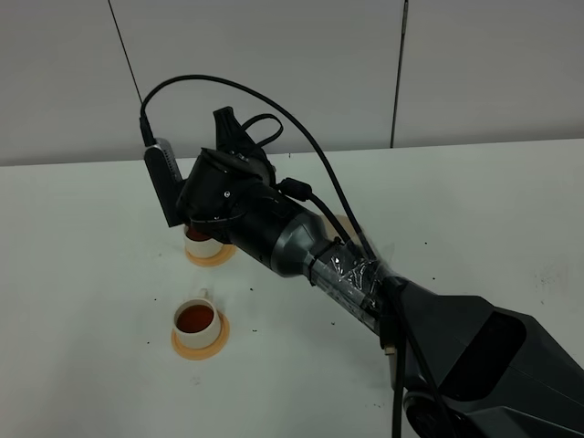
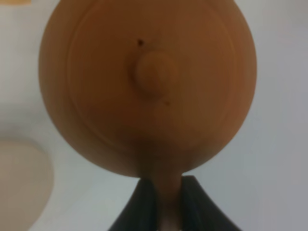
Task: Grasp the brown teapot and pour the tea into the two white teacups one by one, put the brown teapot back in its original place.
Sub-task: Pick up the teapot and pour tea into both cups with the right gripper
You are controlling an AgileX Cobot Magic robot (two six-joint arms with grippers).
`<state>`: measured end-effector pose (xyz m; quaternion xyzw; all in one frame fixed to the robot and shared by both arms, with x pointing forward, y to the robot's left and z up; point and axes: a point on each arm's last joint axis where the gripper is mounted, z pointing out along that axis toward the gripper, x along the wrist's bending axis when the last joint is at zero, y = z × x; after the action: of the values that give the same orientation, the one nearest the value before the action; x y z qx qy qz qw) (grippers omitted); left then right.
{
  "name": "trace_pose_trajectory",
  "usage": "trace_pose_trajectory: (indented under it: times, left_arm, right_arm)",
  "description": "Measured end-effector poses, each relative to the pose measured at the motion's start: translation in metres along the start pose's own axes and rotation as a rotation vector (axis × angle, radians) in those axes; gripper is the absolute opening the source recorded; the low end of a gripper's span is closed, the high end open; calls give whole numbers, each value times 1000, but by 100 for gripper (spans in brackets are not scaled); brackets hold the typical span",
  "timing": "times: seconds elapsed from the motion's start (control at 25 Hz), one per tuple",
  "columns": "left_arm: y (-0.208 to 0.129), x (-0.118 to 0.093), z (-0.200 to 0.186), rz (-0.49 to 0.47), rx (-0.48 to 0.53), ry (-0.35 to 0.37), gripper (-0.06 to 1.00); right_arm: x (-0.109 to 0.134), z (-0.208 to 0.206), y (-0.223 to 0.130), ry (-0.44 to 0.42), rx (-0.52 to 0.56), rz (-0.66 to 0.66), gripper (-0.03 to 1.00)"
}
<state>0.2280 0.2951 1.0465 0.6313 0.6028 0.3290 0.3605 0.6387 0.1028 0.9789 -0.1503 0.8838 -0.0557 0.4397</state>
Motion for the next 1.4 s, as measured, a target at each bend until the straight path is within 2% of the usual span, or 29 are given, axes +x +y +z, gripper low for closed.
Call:
trace_pose_trajectory:
  times: [0.12, 0.44, 0.88, 1.4]
  left_arm:
    - [0, 0, 0, 0, 0, 0, 24]
    - [0, 0, 0, 0, 0, 0, 24]
    - [0, 0, 0, 0, 0, 0, 24]
    - [0, 0, 0, 0, 0, 0, 24]
  right_arm:
    - [-1, -3, -1, 25, -2, 22, 9]
    - [6, -6, -6, 174, -21, 110, 9]
    - [-6, -4, -25, 231, -114, 244, 9]
    - [-12, 5, -47, 288, -149, 390, 9]
